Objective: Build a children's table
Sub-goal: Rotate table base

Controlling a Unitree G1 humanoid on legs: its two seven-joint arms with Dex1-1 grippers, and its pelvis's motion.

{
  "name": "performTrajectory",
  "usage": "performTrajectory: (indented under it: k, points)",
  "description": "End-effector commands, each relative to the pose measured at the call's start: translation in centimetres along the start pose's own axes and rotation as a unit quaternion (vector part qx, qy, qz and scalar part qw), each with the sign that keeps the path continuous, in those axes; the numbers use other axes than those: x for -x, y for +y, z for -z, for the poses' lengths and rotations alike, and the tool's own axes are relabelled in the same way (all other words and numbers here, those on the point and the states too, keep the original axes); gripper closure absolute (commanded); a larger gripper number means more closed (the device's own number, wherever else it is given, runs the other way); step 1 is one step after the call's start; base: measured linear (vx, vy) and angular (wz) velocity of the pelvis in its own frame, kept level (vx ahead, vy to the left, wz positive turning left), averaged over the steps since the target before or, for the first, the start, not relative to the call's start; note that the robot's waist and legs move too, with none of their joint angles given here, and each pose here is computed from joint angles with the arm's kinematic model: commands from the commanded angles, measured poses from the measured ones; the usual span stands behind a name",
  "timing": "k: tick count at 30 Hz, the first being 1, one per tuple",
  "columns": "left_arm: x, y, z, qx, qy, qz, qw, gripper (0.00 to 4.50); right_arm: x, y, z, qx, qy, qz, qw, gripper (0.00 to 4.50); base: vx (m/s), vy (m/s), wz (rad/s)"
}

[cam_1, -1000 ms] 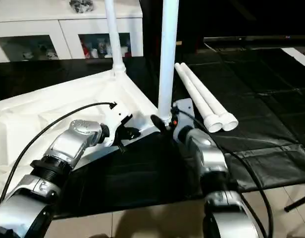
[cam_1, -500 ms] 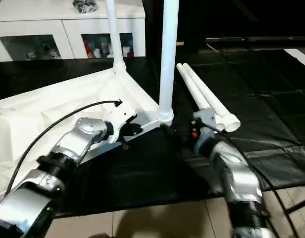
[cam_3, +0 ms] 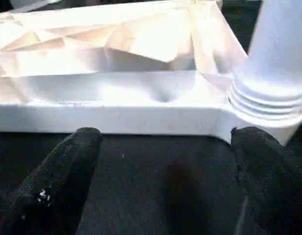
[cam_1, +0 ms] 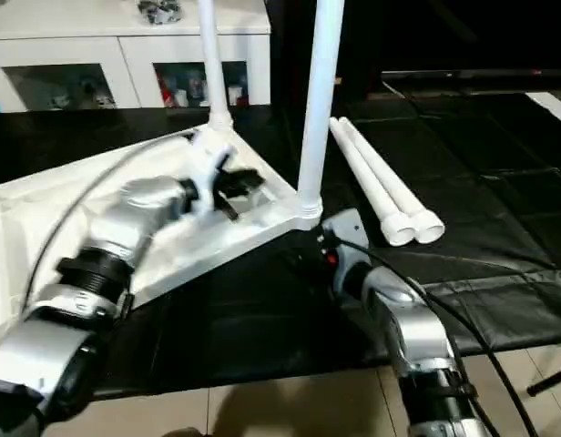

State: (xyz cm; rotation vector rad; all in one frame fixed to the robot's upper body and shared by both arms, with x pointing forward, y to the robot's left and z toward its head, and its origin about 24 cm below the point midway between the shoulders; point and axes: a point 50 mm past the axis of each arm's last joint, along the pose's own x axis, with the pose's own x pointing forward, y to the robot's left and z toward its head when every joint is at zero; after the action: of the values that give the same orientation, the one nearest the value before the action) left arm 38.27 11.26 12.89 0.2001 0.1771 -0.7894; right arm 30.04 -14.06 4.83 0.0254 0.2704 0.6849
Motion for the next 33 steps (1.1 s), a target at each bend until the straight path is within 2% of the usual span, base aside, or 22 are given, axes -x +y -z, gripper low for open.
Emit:
performTrajectory:
  k: [1, 2, 3, 4, 5, 6, 7, 10, 11, 12, 14, 17, 20, 24, 27, 29, 33]
  points:
    - [1.4, 1.7, -0.6, -0.017, 0.004, -0.034, 0.999, 3.62, -0.4, 0.1, 0.1, 0.003, 0.004, 0.001, 1.0, 0.0, 0.0, 0.0, 0.0]
    - [3.7, 4.0, -0.5, -0.059, 0.034, -0.086, 0.994, 3.87, -0.9, 0.5, 0.1, 0.007, 0.005, -0.004, 1.0, 0.0, 0.0, 0.0, 0.0]
    - [4.8, 5.1, -0.4, -0.085, 0.055, -0.112, 0.989, 3.87, -1.1, 0.6, 0.1, 0.011, 0.007, -0.007, 1.0, 0.0, 0.0, 0.0, 0.0]
    - [4.8, 5.1, -0.4, -0.085, 0.055, -0.112, 0.989, 3.87, -1.1, 0.6, 0.1, 0.011, 0.007, -0.007, 1.0, 0.0, 0.0, 0.0, 0.0]
    - [8.1, 7.6, 0.2, -0.142, 0.122, -0.169, 0.968, 4.06, -1.5, 0.9, 0.3, 0.015, 0.015, -0.01, 1.0, 0.0, 0.0, 0.0, 0.0]
    - [8.1, 7.6, 0.2, -0.142, 0.123, -0.169, 0.967, 4.06, -1.5, 0.9, 0.3, 0.015, 0.015, -0.011, 1.0, 0.0, 0.0, 0.0, 0.0]
    - [10.2, 8.9, 0.4, -0.166, 0.158, -0.2, 0.953, 4.27, -1.8, 1.0, 0.4, 0.016, 0.019, -0.011, 1.0, 0.0, 0.0, 0.0, 0.0]
    - [12.6, 10.4, 0.8, -0.206, 0.215, -0.237, 0.925, 4.39, -2.2, 1.2, 0.6, 0.018, 0.03, -0.012, 0.999, 0.0, 0.0, 0.0, 0.0]
    - [14.2, 11.2, 1.2, -0.234, 0.256, -0.254, 0.903, 4.39, -2.4, 1.2, 0.8, 0.021, 0.036, -0.011, 0.999, 0.0, 0.0, 0.0, 0.0]
    - [14.2, 11.2, 1.2, -0.234, 0.256, -0.254, 0.903, 4.45, -2.4, 1.2, 0.8, 0.021, 0.036, -0.011, 0.999, 0.0, 0.0, 0.0, 0.0]
    - [15.6, 11.7, 1.8, -0.238, 0.294, -0.264, 0.887, 4.45, -2.6, 1.2, 1.1, 0.02, 0.043, -0.005, 0.999, 0.0, 0.0, 0.0, 0.0]
    - [16.6, 11.2, 3.6, -0.218, 0.338, -0.231, 0.886, 4.45, -3.2, 1.0, 1.2, 0.019, 0.046, 0.008, 0.999, 0.0, 0.0, 0.0, 0.0]
    - [16.2, 10.0, 5.3, -0.19, 0.345, -0.179, 0.901, 4.45, -3.7, 1.2, 1.0, 0.019, 0.045, 0.008, 0.999, 0.0, 0.0, 0.0, 0.0]
    - [16.1, 9.3, 6.9, -0.182, 0.377, -0.139, 0.898, 4.45, -4.2, 1.3, 1.3, 0.018, 0.051, 0.007, 0.999, 0.0, 0.0, 0.0, 0.0]
    - [16.1, 8.7, 7.8, -0.17, 0.393, -0.103, 0.898, 4.45, -4.5, 1.3, 1.3, 0.018, 0.055, 0.008, 0.998, 0.0, 0.0, 0.0, 0.0]
    - [15.9, 7.7, 8.5, -0.137, 0.394, -0.057, 0.907, 4.45, -4.9, 1.2, 1.5, 0.014, 0.059, 0.01, 0.998, 0.0, 0.0, 0.0, 0.0]
    - [16.3, 6.8, 9.4, -0.128, 0.412, -0.004, 0.902, 4.45, -5.3, 1.1, 1.6, 0.012, 0.065, 0.014, 0.998, 0.0, 0.0, 0.0, 0.0]
